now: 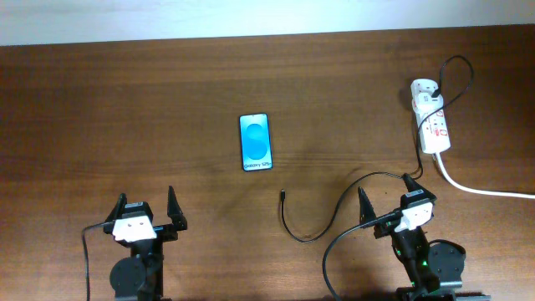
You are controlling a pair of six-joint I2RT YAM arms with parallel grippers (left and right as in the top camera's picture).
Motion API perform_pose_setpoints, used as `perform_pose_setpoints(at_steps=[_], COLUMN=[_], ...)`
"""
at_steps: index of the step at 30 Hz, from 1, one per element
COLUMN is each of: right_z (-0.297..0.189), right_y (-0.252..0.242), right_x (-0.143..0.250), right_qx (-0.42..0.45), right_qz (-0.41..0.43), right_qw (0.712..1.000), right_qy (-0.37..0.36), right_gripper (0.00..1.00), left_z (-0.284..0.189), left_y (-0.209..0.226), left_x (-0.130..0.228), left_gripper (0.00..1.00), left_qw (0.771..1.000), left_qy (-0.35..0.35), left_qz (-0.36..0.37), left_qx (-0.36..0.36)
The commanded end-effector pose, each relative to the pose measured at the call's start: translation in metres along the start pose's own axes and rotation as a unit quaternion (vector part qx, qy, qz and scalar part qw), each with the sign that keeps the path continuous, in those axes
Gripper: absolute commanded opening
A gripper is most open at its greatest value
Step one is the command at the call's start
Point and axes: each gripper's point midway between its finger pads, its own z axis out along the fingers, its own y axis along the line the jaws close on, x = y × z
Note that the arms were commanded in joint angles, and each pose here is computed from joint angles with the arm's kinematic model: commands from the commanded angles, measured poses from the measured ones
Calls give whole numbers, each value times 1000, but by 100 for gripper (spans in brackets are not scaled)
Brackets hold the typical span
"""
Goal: Plug charger to phone and switch on socket
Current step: 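Move the left gripper over the blue Galaxy phone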
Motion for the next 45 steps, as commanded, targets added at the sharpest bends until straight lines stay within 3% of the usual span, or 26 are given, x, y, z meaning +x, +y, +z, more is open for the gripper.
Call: perform_pose_setpoints(at_steps=[1,6,8,12,15,16,18,22,25,26,27,29,30,33,35,39,42,45], right_z=[1,1,1,1,1,1,1,1,1,1,1,1,1,1,1,1,1,1], right_y=[-1,-1,-1,-1,-1,-1,-1,-1,-1,-1,-1,-1,-1,-1,-1,-1,-1,-1], right_x=[4,4,4,4,4,4,4,4,4,4,4,4,4,4,4,4,4,4], right_qx=[4,4,4,4,4,4,4,4,4,4,4,4,4,4,4,4,4,4], right_qz=[5,5,5,5,5,5,5,5,5,5,5,5,5,5,5,5,5,5], right_qw=[1000,1000,1000,1000,1000,1000,1000,1000,1000,1000,1000,1000,1000,1000,1000,1000,1000,1000], right_qy=[6,6,6,6,6,6,6,6,6,6,6,6,6,6,6,6,6,6], right_gripper=[98,98,98,99,98,98,98,98,98,98,98,98,98,98,99,99,98,98], left_z=[0,0,0,-9,-54,-78,-95,-67,-5,18,19,-1,2,12,30,58,70,87], left_y=[2,2,-14,-35,-52,-56,-68,-75,-102,-127,-145,-178,-183,-181,-176,-175,-197,-227], left_x=[2,2,-3,-53,-141,-166,-185,-215,-217,-210,-209,-209,-207,-203,-203,-184,-158,-108], left_gripper=[99,99,99,99,99,99,99,99,99,99,99,99,99,99,99,99,99,99], left_qw=[1000,1000,999,989,940,913,896,928,954,937,913,830,815,822,856,912,904,849], left_qy=[1,1,-9,-110,-306,-371,-393,-306,-117,-41,-22,-30,-19,-3,33,150,278,410], left_qz=[-3,-3,-5,-4,13,22,40,33,22,13,11,28,12,-7,-28,45,111,164], left_qx=[-6,-6,40,101,153,167,202,212,275,347,407,556,579,569,515,379,305,290])
